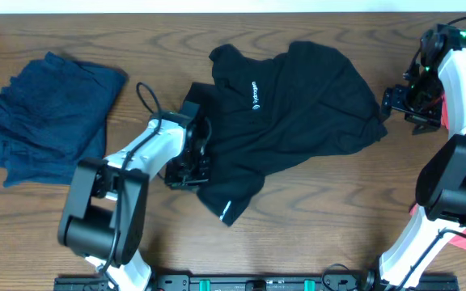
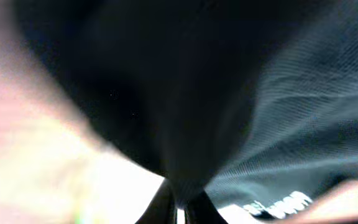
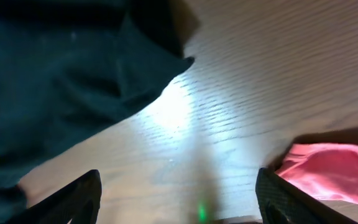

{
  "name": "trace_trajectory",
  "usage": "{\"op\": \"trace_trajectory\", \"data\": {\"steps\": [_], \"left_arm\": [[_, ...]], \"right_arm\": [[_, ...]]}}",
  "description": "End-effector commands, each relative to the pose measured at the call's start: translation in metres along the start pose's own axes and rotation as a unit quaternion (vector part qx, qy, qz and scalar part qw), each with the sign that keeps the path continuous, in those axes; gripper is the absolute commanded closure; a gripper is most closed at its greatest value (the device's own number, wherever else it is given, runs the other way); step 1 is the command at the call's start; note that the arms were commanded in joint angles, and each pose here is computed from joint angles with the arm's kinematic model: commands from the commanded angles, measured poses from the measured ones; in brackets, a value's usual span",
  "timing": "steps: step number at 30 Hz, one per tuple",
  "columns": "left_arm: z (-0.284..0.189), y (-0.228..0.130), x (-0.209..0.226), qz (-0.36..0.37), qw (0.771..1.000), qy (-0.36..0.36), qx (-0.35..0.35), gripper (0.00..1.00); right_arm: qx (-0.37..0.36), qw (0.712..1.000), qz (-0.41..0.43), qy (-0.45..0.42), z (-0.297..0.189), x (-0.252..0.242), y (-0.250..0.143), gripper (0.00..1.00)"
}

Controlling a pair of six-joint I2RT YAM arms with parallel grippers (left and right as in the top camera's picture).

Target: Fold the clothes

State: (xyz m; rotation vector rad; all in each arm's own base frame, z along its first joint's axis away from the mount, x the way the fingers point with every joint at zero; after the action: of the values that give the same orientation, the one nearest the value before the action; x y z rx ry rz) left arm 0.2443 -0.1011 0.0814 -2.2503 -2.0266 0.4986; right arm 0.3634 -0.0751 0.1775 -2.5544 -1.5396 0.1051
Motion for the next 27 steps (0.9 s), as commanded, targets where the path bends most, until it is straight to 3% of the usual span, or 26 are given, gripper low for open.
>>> {"op": "trace_trajectory", "data": {"steps": [1,11,18,27], "left_arm": [[-0.051,-0.005,0.009,0.012,0.997,-0.018,-0.07,0.94],[-0.111,-0.046,0.034,-0.039,0.984,-0.041,-0.167,0.94],[-0.108,-0.043,0.035,-0.04,0.985,-0.041,-0.162,0.94],[-0.107,-0.041,0.035,-0.04,0.985,-0.041,-0.161,0.94]], "right_arm": [[0.028,0.996,-0.032,0.077,-0.002,0.002,-0.006,0.24],[0.058,0.989,-0.06,0.122,0.008,0.014,-0.039,0.23],[0.054,0.982,-0.07,0.166,0.037,0.027,-0.088,0.24],[0.058,0.989,-0.011,0.137,0.092,0.045,-0.138,0.29]]}}
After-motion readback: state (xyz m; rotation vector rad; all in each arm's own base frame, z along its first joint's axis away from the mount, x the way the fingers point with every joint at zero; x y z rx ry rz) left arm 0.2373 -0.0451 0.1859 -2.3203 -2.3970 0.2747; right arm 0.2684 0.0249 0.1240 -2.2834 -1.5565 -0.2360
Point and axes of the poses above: each gripper's point midway between its finger pads, its own z axis out along the fingers, its own x axis along the line the jaws close on, y = z × x, the point moved 7 cm from there along -z, back along the fingers, and after that the axes turned 7 degrees about z, right-handed, at the moved point
